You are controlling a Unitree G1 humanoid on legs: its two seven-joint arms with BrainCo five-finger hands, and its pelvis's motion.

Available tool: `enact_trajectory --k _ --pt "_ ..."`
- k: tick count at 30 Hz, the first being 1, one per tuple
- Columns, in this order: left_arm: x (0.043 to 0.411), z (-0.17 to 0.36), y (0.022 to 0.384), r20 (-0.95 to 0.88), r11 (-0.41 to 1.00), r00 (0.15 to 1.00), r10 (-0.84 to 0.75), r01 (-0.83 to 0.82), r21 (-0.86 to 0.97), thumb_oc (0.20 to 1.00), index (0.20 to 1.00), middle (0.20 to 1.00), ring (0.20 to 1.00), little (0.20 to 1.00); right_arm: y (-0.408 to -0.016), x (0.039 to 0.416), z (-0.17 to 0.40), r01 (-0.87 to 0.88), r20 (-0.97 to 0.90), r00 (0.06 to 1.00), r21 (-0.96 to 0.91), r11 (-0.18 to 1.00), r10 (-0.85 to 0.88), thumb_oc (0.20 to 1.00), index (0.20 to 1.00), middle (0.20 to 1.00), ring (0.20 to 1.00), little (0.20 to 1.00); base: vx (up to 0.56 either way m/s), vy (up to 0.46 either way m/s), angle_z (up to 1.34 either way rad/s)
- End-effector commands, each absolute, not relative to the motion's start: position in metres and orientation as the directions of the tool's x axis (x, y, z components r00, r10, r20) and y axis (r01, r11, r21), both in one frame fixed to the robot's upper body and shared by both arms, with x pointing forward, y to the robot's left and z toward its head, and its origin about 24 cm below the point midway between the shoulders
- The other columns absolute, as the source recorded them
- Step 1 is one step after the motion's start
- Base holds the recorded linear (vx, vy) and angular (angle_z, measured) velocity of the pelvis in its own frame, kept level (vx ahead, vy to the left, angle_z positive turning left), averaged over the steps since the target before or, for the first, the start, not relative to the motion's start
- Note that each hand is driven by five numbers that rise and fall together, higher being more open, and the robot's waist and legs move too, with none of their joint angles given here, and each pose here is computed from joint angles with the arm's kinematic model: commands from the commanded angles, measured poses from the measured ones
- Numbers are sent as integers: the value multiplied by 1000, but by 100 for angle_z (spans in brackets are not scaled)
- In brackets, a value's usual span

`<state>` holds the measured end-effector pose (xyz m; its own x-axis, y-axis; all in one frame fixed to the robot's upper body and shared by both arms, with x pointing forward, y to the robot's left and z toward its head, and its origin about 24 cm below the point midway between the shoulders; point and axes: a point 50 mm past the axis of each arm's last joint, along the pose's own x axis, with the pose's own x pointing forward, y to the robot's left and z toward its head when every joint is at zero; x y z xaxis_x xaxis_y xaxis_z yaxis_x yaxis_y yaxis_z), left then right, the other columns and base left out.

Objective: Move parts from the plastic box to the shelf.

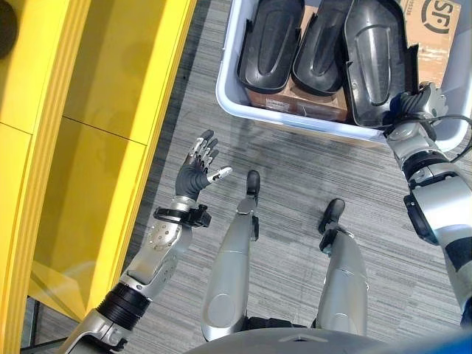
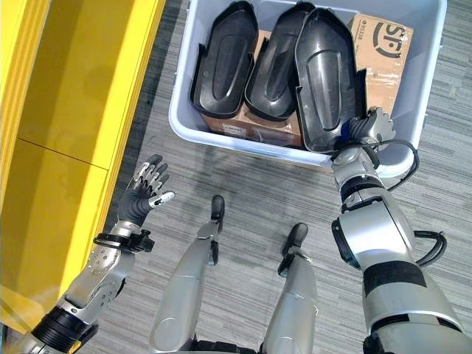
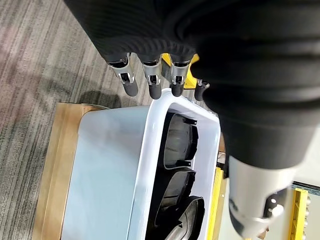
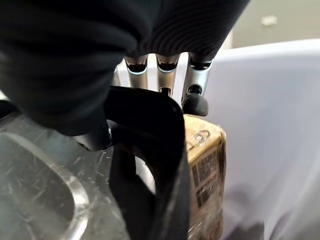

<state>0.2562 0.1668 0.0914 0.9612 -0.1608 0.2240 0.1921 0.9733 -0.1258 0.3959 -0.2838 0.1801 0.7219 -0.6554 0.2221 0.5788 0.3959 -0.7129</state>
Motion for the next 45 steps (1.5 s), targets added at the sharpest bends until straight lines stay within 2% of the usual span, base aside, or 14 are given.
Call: enact_trajectory --k 1,6,7,10,13,20,29,36,45 --pt "250 116 167 339 972 921 -190 225 -66 1000 1000 1000 1000 1000 -282 393 160 538 161 747 -716 445 -645 200 200 200 200 200 0 0 5" --pt "250 116 171 341 976 923 -178 210 -59 1000 1000 1000 1000 1000 -285 392 163 627 141 715 -563 538 -685 200 200 200 200 200 -3 9 5" --pt "251 116 173 343 980 926 -158 190 -62 1000 1000 1000 1000 1000 -280 394 166 675 148 702 -451 585 -696 200 200 200 200 200 -8 21 14" --pt "251 116 175 343 981 928 -148 181 -65 1000 1000 1000 1000 1000 -276 394 165 674 160 710 -434 597 -685 200 200 200 200 200 -34 12 2" --pt "249 117 184 349 988 931 -102 137 -76 1000 1000 1000 1000 1000 -257 396 177 695 281 719 -325 642 -636 200 200 200 200 200 -67 21 -1" --pt "244 109 194 316 991 947 -61 96 -96 1000 1000 1000 1000 1000 -234 383 176 665 403 730 -236 708 -552 200 200 200 200 200 -3 12 -9" --pt "238 98 202 275 994 960 -49 74 -82 1000 1000 1000 1000 1000 -231 357 180 651 528 698 -187 736 -484 200 200 200 200 200 22 -8 -12" --pt "231 86 210 224 996 974 -32 50 -74 1000 1000 1000 1000 1000 -230 329 163 601 555 723 -214 770 -410 200 200 200 200 200 55 -35 -14" --pt "219 67 220 149 998 989 15 -5 -62 1000 1000 1000 1000 1000 -225 296 135 485 511 805 -273 831 -302 200 200 200 200 200 54 -58 -7"
